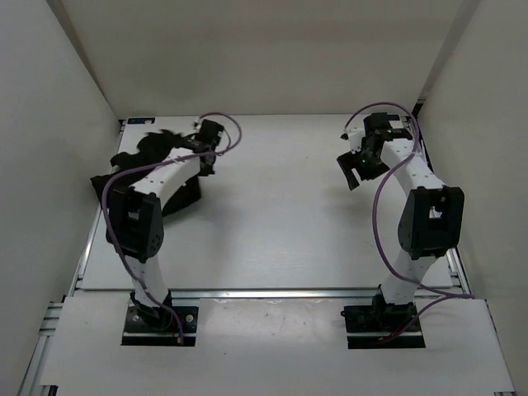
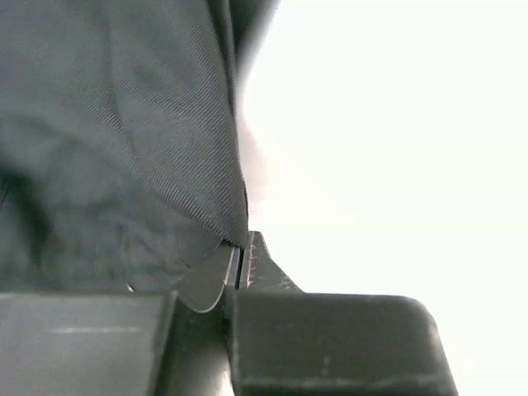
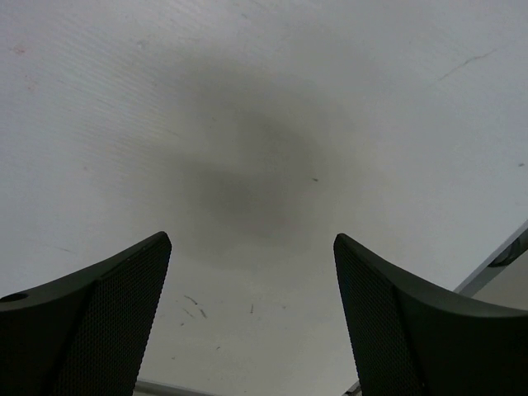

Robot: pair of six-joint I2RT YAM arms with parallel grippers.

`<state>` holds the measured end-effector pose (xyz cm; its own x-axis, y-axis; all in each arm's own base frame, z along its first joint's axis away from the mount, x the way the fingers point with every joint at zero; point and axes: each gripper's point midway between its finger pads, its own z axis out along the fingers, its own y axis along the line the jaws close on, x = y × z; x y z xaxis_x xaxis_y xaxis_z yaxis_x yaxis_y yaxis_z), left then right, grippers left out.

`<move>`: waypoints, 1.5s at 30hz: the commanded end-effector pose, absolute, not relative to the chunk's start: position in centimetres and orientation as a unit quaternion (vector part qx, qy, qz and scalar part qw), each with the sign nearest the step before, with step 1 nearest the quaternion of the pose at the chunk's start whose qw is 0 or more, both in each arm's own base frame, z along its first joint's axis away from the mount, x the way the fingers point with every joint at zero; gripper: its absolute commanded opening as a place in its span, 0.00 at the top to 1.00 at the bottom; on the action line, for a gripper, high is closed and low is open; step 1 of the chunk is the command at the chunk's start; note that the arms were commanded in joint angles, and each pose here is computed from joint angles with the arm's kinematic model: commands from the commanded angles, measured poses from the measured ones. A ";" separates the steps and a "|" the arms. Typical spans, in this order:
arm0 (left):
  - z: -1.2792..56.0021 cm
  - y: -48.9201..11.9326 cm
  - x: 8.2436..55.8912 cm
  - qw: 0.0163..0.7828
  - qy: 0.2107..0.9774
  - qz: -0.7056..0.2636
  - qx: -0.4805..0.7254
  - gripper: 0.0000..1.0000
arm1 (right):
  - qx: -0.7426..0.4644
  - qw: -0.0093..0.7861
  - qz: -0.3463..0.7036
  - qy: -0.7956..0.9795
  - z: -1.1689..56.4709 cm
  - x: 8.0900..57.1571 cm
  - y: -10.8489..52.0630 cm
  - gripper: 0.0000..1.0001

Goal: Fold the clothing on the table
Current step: Move the skirt to the center of the board, then fold the skirt

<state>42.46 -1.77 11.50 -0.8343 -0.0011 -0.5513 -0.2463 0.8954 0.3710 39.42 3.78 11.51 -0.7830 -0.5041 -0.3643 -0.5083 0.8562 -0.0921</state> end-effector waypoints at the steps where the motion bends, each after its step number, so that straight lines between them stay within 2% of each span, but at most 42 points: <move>1: 16.4 -14.4 42.2 0.382 0.924 -0.012 0.014 1.00 | -0.228 0.216 0.008 0.949 13.2 38.4 3.4 0.16; 3: 14.5 -20.4 39.8 0.363 0.922 -0.121 0.053 0.99 | -0.207 0.206 0.026 0.956 12.5 36.8 3.5 0.15; 4: 12.7 -23.0 38.1 0.348 0.922 -0.152 0.076 0.94 | -0.192 0.200 0.026 0.961 12.2 36.3 2.8 0.16; 5: 11.9 -26.4 35.5 0.317 0.919 -0.207 0.112 0.79 | -0.179 0.198 0.033 0.963 12.2 35.5 2.6 0.16; 6: 10.0 -27.9 33.8 0.284 0.922 -0.230 0.129 0.37 | -0.167 0.184 0.042 0.968 11.3 34.7 2.5 0.16; 7: 8.9 -29.9 31.6 0.255 0.922 -0.247 0.155 0.02 | -0.160 0.180 0.041 0.970 11.2 33.8 2.0 0.16; 9: 9.5 -30.4 30.5 0.260 0.925 -0.217 0.173 0.01 | -0.159 0.180 0.048 0.970 11.1 32.6 2.1 0.16; 11: 13.1 -29.5 31.2 0.331 0.905 -0.204 0.170 0.01 | -0.166 0.185 0.048 0.967 11.0 31.8 2.5 0.15; 12: 17.6 -29.2 32.1 0.396 0.875 -0.234 0.150 0.01 | -0.169 0.188 0.049 0.966 11.2 31.2 2.6 0.14; 13: 21.3 -27.1 33.0 0.458 0.845 -0.250 0.117 0.01 | -0.174 0.190 0.049 0.965 11.2 31.0 3.0 0.14; 14: 21.5 -24.4 33.9 0.475 0.841 -0.251 0.071 0.01 | -0.185 0.190 0.055 0.963 11.1 30.5 3.8 0.14; 15: 25.6 -23.2 34.0 0.520 0.803 -0.288 0.037 0.01 | -0.193 0.191 0.067 0.960 11.2 30.1 4.5 0.14; 16: 27.1 -20.1 34.3 0.544 0.786 -0.293 0.006 0.01 | -0.199 0.191 0.079 0.958 11.2 29.9 5.4 0.13; 18: 25.5 -15.0 34.9 0.537 0.803 -0.256 -0.042 0.01 | -0.206 0.199 0.111 0.952 12.0 29.7 7.2 0.12; 21: 20.1 -10.1 33.4 0.472 0.858 -0.192 -0.069 0.01 | -0.192 0.198 0.186 0.943 13.0 29.9 9.9 0.11; 25: 15.0 -10.2 31.5 0.401 0.895 -0.187 -0.058 0.01 | -0.154 0.164 0.270 0.936 12.9 30.3 12.3 0.09; 31: 8.3 -12.5 29.9 0.296 0.943 -0.150 0.002 0.01 | -0.078 0.163 0.308 0.934 12.7 32.0 11.4 0.13; 35: 7.1 -11.7 30.0 0.285 0.952 -0.111 0.012 0.01 | -0.097 0.160 0.303 0.934 12.2 30.4 11.7 0.12; 45: 4.8 -10.8 31.1 0.303 0.944 -0.128 -0.030 0.01 | -0.065 0.150 0.299 0.940 11.2 28.8 9.2 0.14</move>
